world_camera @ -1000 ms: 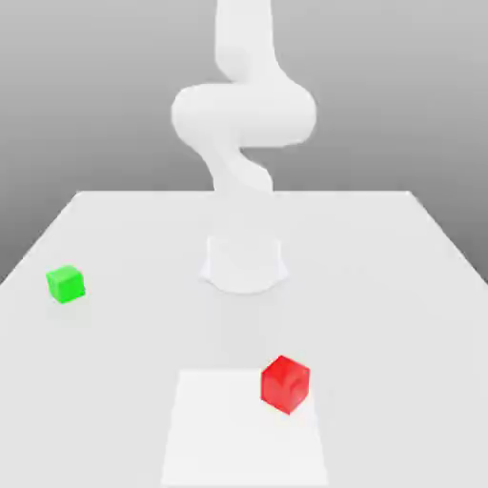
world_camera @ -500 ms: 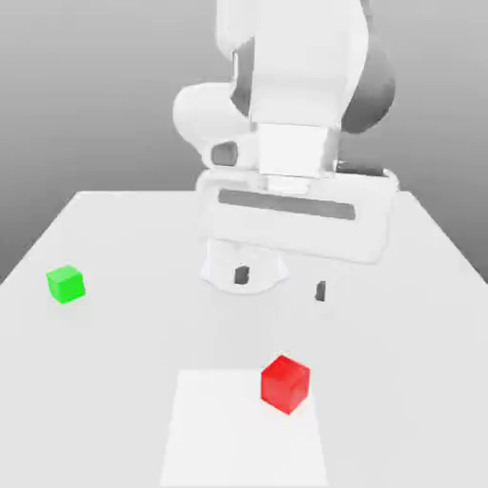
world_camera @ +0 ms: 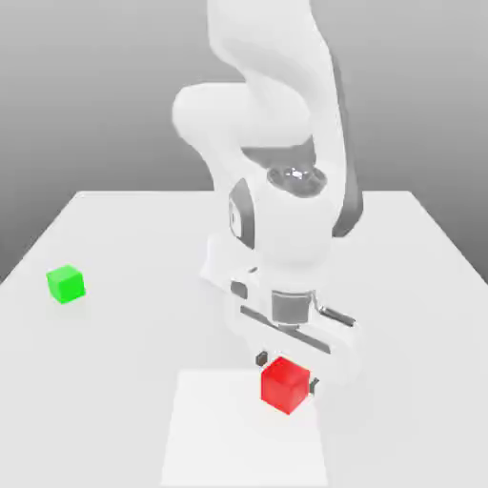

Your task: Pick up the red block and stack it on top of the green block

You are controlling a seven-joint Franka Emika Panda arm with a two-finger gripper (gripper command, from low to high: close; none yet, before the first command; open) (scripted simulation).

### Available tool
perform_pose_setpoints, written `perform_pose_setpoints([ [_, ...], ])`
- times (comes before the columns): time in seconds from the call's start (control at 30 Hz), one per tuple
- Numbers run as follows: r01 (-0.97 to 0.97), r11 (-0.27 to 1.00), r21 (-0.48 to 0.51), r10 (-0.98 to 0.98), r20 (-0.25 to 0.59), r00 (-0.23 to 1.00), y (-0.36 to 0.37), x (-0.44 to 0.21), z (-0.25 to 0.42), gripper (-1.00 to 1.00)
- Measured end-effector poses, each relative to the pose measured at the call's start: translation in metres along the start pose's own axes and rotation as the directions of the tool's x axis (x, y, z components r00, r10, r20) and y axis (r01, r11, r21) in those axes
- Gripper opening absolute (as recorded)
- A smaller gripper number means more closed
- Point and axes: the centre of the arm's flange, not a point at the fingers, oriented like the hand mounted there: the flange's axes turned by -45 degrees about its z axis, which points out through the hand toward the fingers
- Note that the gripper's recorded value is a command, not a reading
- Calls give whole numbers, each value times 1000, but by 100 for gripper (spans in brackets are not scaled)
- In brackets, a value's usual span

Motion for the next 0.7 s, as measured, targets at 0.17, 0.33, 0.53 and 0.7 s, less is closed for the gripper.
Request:
perform_pose_setpoints([
  [0.17,1,1000,0,-1,0,1000,1,-1,3,-100],
  [0.33,-1,1000,4,1,-3,1000,-2,1,-7,-100],
  [0.53,-1,1000,6,1,-5,1000,-4,2,-41,-100],
  [0.7,-21,1000,-2,21,-2,1000,8,7,-61,-100],
])
